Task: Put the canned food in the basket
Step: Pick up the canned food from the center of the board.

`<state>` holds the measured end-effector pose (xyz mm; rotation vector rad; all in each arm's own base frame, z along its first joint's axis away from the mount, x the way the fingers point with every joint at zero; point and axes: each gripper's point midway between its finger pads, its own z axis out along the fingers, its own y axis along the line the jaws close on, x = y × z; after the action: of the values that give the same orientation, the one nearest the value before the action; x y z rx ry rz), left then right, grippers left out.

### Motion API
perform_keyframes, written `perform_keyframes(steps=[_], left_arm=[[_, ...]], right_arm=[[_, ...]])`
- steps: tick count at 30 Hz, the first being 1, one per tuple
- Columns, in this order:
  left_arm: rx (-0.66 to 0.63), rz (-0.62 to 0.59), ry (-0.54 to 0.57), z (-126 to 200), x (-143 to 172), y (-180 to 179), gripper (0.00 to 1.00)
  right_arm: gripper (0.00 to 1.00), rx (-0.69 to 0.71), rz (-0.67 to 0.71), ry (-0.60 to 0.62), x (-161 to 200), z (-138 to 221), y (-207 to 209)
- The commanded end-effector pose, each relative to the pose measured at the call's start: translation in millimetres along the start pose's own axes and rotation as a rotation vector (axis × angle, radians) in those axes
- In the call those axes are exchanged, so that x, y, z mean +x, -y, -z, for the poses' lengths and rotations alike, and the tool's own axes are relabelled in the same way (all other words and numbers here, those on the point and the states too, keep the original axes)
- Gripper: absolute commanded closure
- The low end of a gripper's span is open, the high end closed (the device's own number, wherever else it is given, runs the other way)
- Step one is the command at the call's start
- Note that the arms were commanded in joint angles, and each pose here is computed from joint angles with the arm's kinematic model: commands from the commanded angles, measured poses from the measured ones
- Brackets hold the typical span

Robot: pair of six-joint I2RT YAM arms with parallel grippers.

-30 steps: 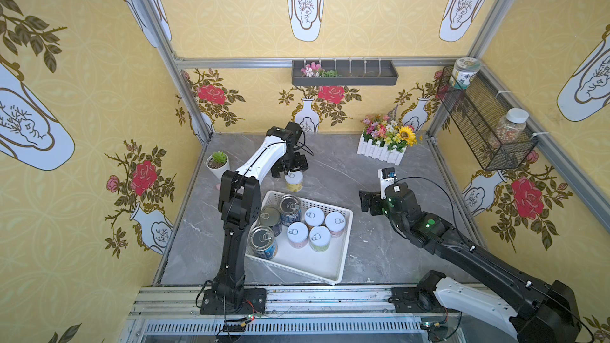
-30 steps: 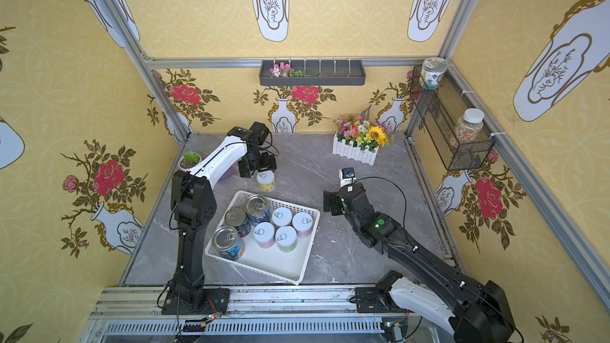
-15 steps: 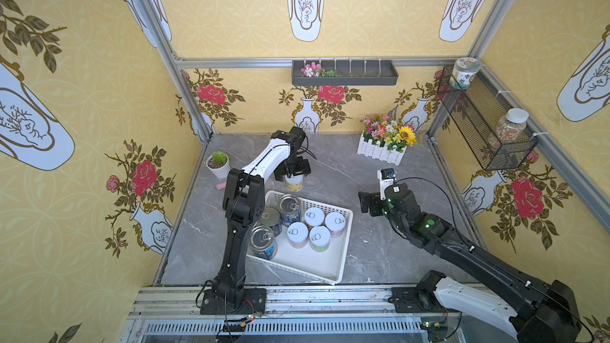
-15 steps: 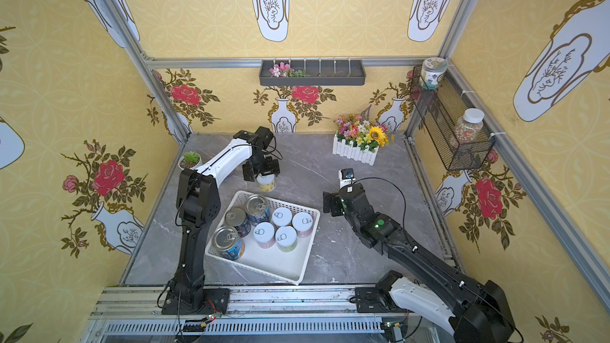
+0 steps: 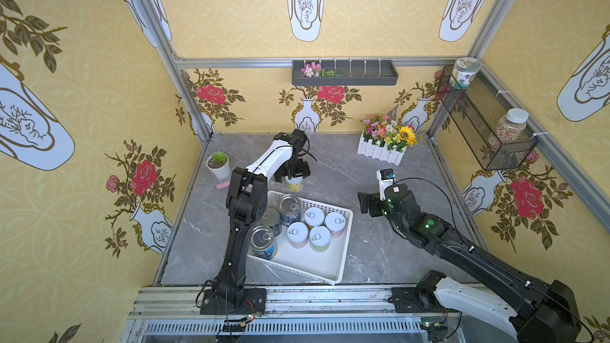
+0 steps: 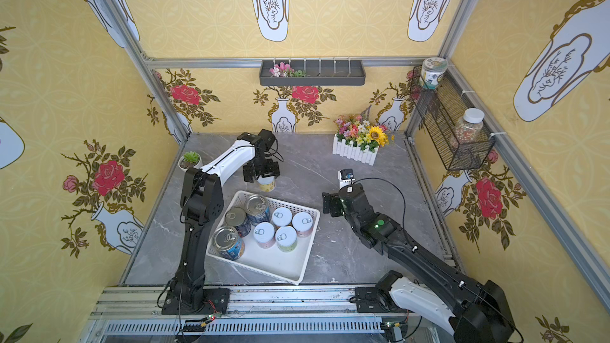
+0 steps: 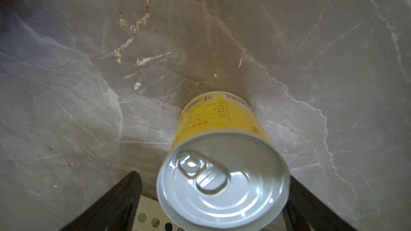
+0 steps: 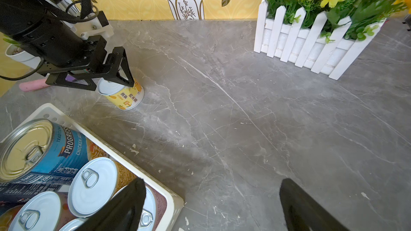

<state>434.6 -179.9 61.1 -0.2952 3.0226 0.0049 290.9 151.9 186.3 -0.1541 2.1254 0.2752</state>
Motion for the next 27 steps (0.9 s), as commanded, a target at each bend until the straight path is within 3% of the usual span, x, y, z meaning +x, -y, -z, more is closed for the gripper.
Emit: perform_keyframes(steps=[1, 11, 15, 18, 22, 27], left_arm=[[-0.023, 0.003, -0.005, -7, -1, -4, 0.02], [-0.026, 0.003, 0.000, -12, -6, -1, 0.14], [-0.031, 0.001, -0.010, -15, -3, -2, 0.25], [-0.031, 0.002, -0.012, -14, -3, -2, 0.26], [-0.009, 0.006, 0.008, 6, -3, -1, 0.27], [0.039, 0.000, 0.090, 57, -4, 3, 0.27]], right_arm=[[0.03, -0.008, 0.002, 0.021, -4, -1, -2], [0.03, -0.020, 0.006, 0.016, -3, -2, -4], [0.03, -0.022, 0.009, 0.013, -2, -3, -5], [0.03, -0.024, 0.009, 0.012, -2, -3, -5], [0.03, -0.022, 0.013, 0.010, -2, -5, -5], [0.03, -0.020, 0.014, 0.009, -1, -6, -5]])
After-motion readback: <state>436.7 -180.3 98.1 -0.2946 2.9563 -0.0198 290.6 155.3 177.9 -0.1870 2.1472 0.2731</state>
